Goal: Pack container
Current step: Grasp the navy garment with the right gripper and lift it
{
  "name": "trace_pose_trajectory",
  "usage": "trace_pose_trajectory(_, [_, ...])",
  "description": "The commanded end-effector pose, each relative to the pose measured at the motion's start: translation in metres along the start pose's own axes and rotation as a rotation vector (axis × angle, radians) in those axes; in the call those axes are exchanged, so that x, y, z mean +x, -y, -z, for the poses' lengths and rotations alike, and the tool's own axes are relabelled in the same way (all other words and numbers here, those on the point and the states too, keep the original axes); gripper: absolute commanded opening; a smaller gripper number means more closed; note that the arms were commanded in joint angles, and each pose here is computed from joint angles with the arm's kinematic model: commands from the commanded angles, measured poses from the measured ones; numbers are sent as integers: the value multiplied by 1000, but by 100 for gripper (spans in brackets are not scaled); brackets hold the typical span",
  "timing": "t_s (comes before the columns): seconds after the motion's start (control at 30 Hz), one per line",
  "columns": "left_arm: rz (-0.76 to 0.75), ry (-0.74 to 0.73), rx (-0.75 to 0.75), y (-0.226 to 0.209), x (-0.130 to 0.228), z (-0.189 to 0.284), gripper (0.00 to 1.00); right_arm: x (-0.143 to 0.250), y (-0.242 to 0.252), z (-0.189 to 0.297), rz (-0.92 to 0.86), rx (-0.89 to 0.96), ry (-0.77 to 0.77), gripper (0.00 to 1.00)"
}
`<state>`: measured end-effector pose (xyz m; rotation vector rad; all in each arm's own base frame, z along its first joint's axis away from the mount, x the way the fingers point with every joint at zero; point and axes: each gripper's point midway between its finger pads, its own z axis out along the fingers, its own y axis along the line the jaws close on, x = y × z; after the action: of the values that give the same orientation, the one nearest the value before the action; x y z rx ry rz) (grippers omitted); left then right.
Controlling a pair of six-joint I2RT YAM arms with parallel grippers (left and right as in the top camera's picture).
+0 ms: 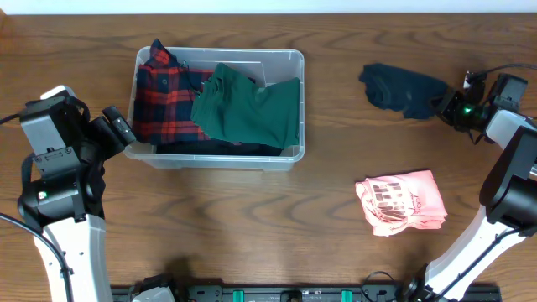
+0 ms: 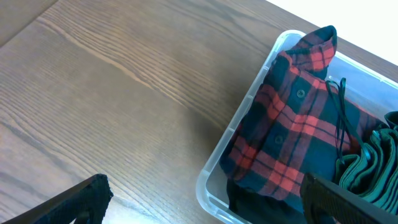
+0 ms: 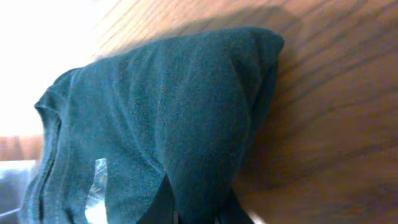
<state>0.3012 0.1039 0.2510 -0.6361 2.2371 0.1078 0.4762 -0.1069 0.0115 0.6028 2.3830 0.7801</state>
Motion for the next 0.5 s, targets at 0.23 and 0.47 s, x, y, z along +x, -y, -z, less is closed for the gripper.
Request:
trace_pose_trajectory(0.23, [18,-1,-16,-3,1,-1,98,-2,-202,96,53,-657,-87,1])
trace_pose_trajectory(0.47, [19,-2,-16,-4,1,-1,98,32,-345,156,337,-853,-58,1])
